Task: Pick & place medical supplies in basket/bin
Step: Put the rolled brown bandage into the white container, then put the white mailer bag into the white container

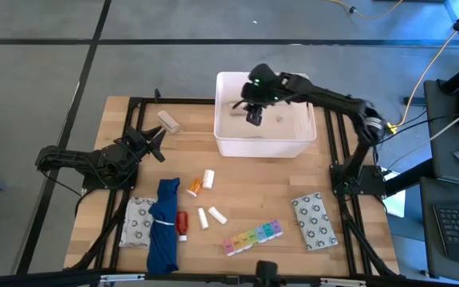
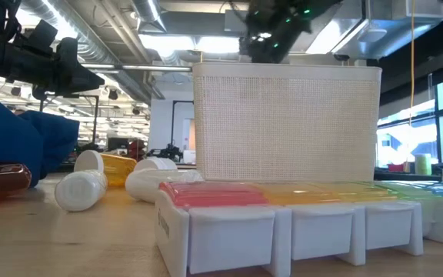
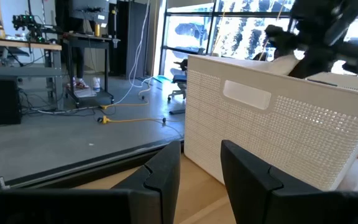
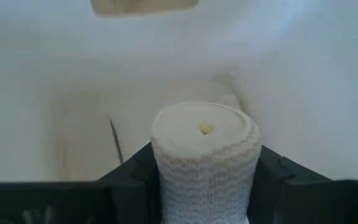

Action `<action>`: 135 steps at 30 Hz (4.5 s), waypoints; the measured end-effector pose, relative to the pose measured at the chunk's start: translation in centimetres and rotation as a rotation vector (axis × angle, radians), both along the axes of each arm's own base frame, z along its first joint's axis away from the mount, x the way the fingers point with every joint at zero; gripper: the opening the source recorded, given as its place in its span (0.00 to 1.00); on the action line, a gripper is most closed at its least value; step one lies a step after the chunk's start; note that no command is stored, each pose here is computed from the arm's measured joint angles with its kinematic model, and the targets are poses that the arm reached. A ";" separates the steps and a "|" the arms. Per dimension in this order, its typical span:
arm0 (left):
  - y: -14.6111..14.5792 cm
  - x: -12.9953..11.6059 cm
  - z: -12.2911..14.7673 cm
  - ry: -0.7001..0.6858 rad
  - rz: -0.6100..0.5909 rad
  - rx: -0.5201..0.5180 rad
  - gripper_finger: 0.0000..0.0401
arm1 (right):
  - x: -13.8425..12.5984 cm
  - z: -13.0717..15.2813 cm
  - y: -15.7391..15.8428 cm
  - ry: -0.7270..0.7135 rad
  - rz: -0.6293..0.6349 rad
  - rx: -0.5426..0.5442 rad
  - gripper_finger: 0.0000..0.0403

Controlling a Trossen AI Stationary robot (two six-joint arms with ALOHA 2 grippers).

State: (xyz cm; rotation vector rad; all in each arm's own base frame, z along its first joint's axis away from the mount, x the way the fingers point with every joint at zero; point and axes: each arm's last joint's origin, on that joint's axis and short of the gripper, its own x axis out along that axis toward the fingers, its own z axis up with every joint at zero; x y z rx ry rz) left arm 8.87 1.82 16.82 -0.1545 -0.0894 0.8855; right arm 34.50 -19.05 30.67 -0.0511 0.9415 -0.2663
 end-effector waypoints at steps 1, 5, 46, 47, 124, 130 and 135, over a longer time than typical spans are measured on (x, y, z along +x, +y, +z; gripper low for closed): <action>0.0 0.0 0.0 0.000 0.000 0.000 0.28 | 0.6 -0.2 -0.4 0.027 0.018 -0.001 0.38; 0.0 0.0 0.0 0.000 0.000 0.000 0.28 | 2.9 -1.2 -1.6 0.117 0.078 0.005 0.37; 0.0 0.0 0.0 0.001 0.003 0.001 0.28 | 8.1 -9.0 -3.1 0.272 0.184 0.099 0.69; 0.0 0.0 0.0 0.001 0.003 0.001 0.28 | 8.1 -9.0 -3.1 0.268 0.177 0.101 0.72; -10.6 31.5 7.4 0.200 -0.903 -0.055 0.01 | -22.0 -3.7 29.2 0.335 -0.542 0.802 0.79; -12.4 38.5 5.7 0.167 -0.956 -0.052 0.00 | -24.4 -5.6 28.2 0.342 -0.467 0.869 0.79; -13.3 42.0 3.6 0.159 -0.992 -0.054 0.00 | -25.9 -7.5 26.9 0.297 -0.432 0.929 0.79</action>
